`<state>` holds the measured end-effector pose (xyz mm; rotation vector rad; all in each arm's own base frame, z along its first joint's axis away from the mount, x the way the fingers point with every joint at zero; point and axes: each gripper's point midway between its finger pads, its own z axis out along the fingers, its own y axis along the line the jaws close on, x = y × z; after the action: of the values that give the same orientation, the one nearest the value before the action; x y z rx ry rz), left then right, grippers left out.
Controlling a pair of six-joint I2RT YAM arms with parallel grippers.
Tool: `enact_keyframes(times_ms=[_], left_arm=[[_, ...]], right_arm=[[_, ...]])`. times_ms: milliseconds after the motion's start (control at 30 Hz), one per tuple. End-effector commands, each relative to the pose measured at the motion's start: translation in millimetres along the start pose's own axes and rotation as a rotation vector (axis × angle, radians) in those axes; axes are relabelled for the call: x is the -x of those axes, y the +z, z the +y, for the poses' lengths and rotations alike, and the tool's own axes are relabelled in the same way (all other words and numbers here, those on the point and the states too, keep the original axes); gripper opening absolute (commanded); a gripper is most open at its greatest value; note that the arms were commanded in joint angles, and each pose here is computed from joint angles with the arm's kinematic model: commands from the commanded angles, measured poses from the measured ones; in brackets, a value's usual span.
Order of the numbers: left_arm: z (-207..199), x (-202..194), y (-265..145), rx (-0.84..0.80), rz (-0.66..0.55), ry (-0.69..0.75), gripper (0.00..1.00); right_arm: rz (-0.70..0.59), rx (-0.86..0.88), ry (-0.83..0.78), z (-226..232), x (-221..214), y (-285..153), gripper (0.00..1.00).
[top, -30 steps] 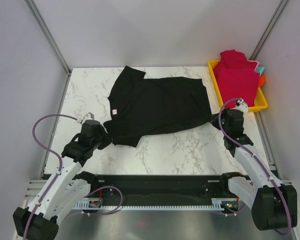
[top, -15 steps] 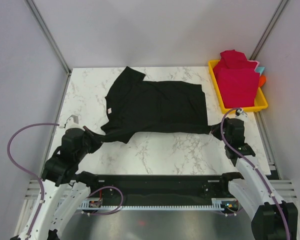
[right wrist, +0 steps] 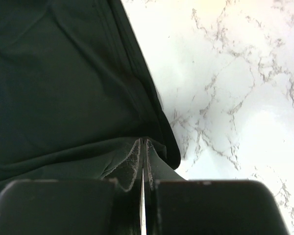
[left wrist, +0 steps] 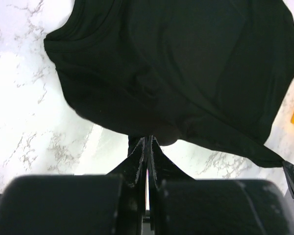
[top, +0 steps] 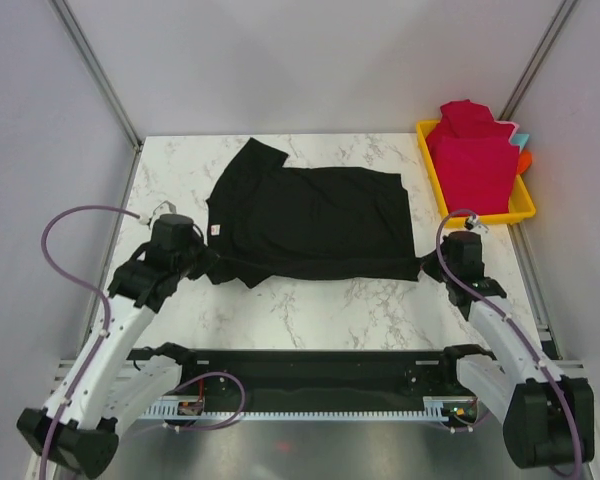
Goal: Fold and stack the t-shirts
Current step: Fold the tshirt
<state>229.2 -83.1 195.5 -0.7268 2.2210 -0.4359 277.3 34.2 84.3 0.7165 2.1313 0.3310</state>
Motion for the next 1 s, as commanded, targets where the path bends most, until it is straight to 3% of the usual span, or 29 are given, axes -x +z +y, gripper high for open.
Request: enact_keyframes(times_ms=[0, 533, 967], left_arm=[[-31.1, 31.7, 9.1, -0.032, -0.072, 0.006, 0.02], [-74.8, 77.6, 114.7, 0.167, -0.036, 0.045, 0.02], [-115.0, 128.2, 150.7, 0.135, -0.087, -0.021, 0.02]], right_arm=[[-0.069, -0.003, -0.013, 17.4, 33.5, 9.2, 0.0], [-0.066, -0.037, 0.019, 41.7, 61.8, 61.5, 0.0], [-0.005, 0.036, 0.023, 84.9, 66.1, 107.7, 0.0]])
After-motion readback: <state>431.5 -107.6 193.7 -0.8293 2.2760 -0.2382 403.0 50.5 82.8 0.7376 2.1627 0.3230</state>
